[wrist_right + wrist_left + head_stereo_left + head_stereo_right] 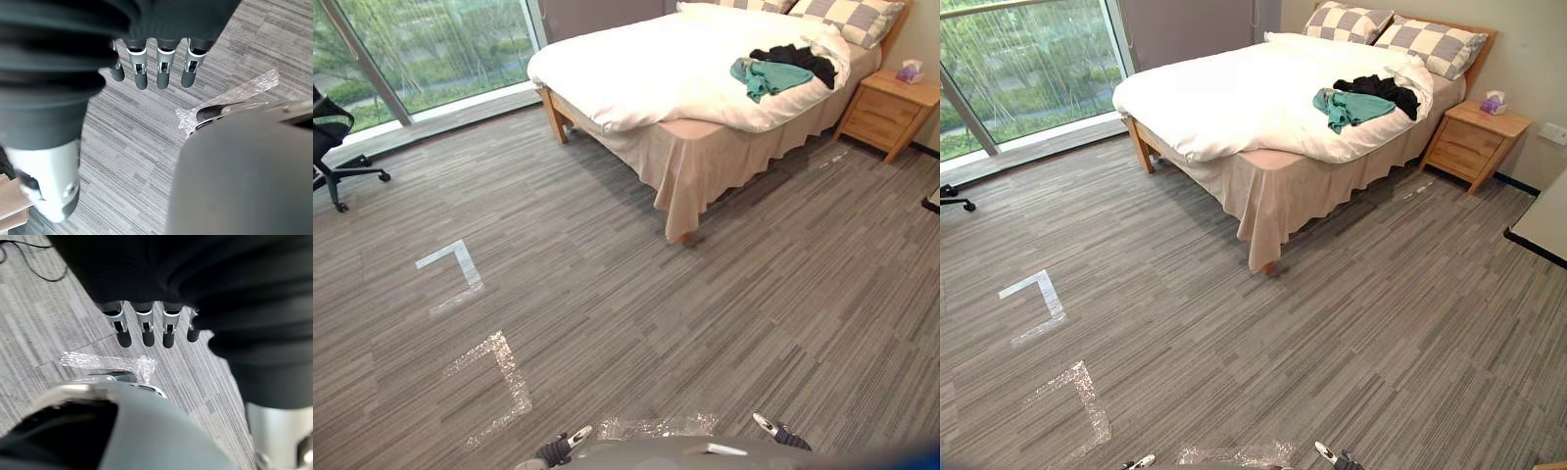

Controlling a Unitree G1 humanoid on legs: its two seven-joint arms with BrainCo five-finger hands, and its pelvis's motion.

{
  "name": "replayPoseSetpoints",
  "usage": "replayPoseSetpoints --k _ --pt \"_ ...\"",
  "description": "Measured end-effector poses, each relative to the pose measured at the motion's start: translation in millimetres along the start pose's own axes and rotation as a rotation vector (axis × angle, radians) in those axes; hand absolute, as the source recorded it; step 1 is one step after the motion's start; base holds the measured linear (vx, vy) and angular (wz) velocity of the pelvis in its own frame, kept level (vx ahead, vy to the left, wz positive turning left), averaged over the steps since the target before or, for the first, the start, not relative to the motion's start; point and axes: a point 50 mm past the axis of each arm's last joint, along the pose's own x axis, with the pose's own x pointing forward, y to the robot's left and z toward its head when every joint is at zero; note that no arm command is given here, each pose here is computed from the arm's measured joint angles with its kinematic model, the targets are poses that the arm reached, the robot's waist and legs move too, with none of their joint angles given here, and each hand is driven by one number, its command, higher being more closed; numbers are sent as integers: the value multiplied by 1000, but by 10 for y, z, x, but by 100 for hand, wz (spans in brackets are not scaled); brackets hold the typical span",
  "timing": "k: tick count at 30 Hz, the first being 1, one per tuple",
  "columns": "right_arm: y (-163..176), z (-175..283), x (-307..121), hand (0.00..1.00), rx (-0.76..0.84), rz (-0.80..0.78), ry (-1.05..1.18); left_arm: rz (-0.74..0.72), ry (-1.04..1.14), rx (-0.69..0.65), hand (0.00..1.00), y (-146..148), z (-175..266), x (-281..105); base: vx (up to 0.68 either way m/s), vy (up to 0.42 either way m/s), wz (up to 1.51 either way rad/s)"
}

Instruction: Tidy the bed and pick cloth on bed and put in laundry

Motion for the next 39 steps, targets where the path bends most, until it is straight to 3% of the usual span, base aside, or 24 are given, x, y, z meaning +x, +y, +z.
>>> replayPoseSetpoints --k 15,24,31,39 --pt "286 192 78 0 33 85 -46 -39 -16 55 0 -63 116 27 32 -8 -1" --pt "259 175 74 0 118 47 -47 -20 -58 91 0 -59 164 27 -32 -20 -13" --pt "127 108 55 0 295 -26 -9 -16 -19 141 0 -41 139 34 -20 2 -25" --pt "121 191 68 0 283 31 -23 4 -21 155 0 -51 169 47 7 -67 -56"
